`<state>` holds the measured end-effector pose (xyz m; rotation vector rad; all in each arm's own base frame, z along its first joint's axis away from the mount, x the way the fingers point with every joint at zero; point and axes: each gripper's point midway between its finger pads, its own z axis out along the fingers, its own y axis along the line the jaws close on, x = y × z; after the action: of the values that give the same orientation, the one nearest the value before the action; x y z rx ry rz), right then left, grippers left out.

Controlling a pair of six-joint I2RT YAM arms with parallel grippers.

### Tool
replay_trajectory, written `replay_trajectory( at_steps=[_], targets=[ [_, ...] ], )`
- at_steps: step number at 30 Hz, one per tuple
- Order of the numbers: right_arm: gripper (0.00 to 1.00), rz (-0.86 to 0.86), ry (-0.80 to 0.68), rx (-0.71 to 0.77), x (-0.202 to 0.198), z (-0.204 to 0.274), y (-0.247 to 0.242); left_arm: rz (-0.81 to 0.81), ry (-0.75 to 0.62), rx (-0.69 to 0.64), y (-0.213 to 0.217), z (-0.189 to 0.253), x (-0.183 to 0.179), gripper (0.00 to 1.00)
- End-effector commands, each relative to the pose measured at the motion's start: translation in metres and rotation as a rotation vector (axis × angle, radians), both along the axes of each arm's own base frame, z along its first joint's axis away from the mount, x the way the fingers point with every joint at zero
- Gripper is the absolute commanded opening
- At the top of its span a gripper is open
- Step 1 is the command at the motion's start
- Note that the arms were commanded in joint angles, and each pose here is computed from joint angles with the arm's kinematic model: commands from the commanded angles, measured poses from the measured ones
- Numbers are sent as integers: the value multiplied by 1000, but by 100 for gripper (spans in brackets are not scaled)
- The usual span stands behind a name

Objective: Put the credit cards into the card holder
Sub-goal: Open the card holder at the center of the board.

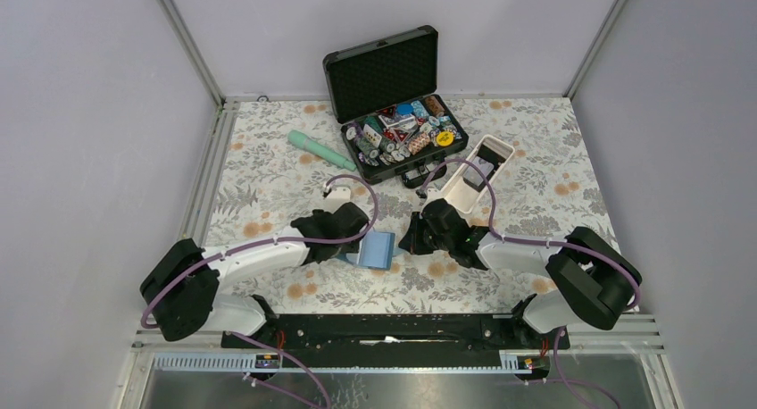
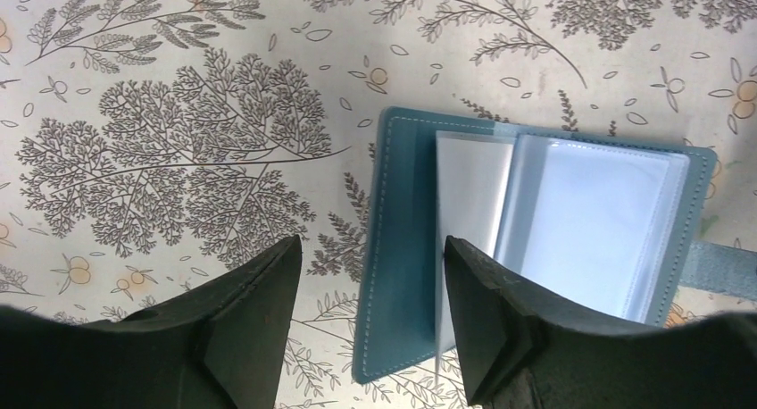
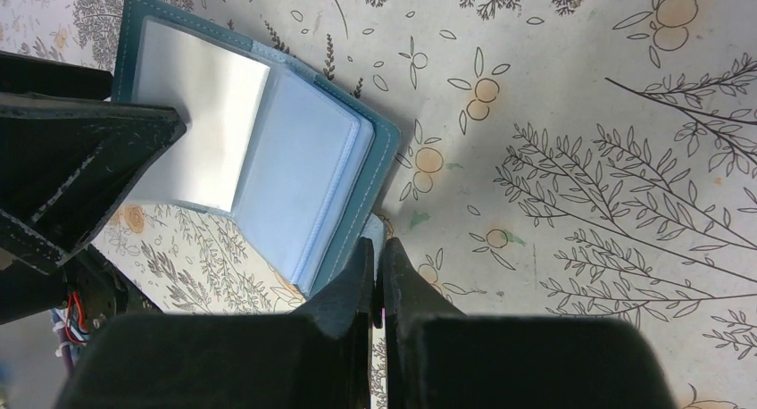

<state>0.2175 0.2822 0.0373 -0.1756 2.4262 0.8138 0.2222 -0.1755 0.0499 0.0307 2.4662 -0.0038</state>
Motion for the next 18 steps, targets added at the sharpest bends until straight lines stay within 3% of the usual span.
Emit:
replay_trajectory(
  at_steps=[1,11,18],
  targets=[
    [0,4,-32,19,5,12,2,27,-31,20,13,3,4,62],
    [0,27,-76,95,5,52,11,55,-42,29,30,8,3,62],
    [0,45,-58,99,3,47,15,14,-147,-118,10,75,14,65]
  ],
)
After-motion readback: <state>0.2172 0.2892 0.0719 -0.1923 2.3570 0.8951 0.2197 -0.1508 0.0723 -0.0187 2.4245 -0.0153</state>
